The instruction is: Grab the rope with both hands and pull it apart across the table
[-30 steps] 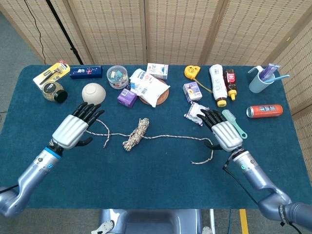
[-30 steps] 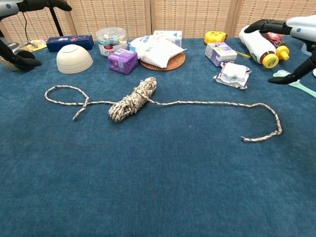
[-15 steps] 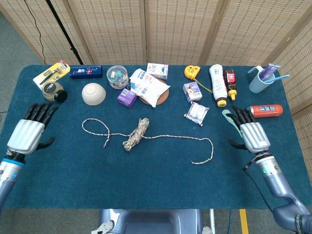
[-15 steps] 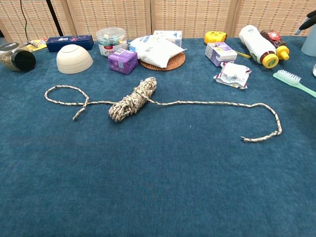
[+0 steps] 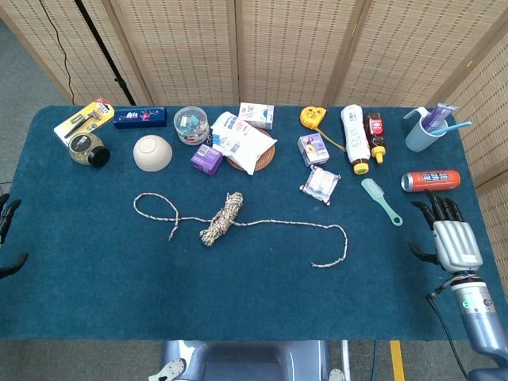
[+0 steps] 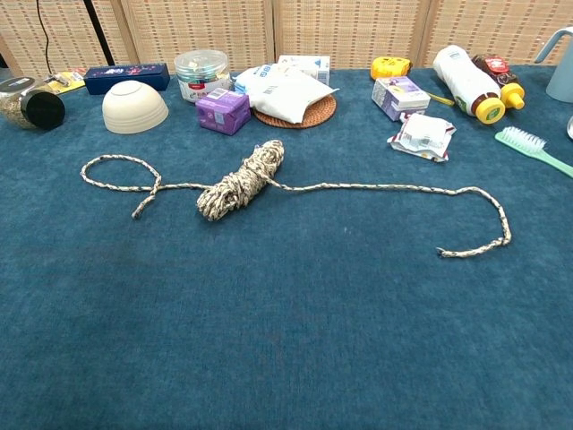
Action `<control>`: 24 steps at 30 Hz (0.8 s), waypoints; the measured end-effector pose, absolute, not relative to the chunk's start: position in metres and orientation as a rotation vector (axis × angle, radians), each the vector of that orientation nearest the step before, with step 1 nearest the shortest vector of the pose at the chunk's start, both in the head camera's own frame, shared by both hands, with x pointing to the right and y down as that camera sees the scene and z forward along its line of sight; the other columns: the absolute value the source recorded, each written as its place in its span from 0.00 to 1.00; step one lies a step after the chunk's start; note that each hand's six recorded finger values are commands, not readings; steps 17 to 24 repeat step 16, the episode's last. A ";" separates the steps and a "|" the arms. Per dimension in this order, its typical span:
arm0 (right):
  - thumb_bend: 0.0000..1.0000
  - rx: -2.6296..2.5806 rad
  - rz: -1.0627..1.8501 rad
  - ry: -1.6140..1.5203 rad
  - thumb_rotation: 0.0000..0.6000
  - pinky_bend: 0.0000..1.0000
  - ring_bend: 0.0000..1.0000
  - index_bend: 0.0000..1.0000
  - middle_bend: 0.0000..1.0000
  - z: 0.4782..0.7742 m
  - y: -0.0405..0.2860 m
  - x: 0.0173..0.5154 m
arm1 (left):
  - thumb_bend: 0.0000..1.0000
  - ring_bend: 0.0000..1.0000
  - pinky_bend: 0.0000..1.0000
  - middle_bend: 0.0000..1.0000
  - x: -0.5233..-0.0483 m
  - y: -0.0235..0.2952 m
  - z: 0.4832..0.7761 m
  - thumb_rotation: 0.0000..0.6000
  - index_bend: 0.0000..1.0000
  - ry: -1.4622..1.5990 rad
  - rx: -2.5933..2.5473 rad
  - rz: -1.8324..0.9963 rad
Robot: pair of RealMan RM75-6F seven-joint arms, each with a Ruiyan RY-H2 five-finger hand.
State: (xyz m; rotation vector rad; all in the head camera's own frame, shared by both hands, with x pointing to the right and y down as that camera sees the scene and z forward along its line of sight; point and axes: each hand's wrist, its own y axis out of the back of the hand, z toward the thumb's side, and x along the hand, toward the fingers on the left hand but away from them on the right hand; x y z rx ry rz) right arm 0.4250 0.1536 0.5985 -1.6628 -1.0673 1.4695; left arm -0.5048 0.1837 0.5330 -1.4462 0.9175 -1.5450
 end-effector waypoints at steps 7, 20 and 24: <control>0.28 -1.604 1.490 -1.111 1.00 0.00 0.00 0.19 0.01 0.583 0.175 0.434 | 0.22 0.00 0.00 0.00 -0.513 0.218 0.522 1.00 0.02 0.963 -1.441 -1.575; 0.28 -1.493 1.544 -1.164 1.00 0.00 0.00 0.19 0.02 0.557 0.210 0.449 | 0.22 0.00 0.00 0.00 -0.518 0.249 0.508 1.00 0.04 1.005 -1.438 -1.622; 0.28 -1.493 1.544 -1.164 1.00 0.00 0.00 0.19 0.02 0.557 0.210 0.449 | 0.22 0.00 0.00 0.00 -0.518 0.249 0.508 1.00 0.04 1.005 -1.438 -1.622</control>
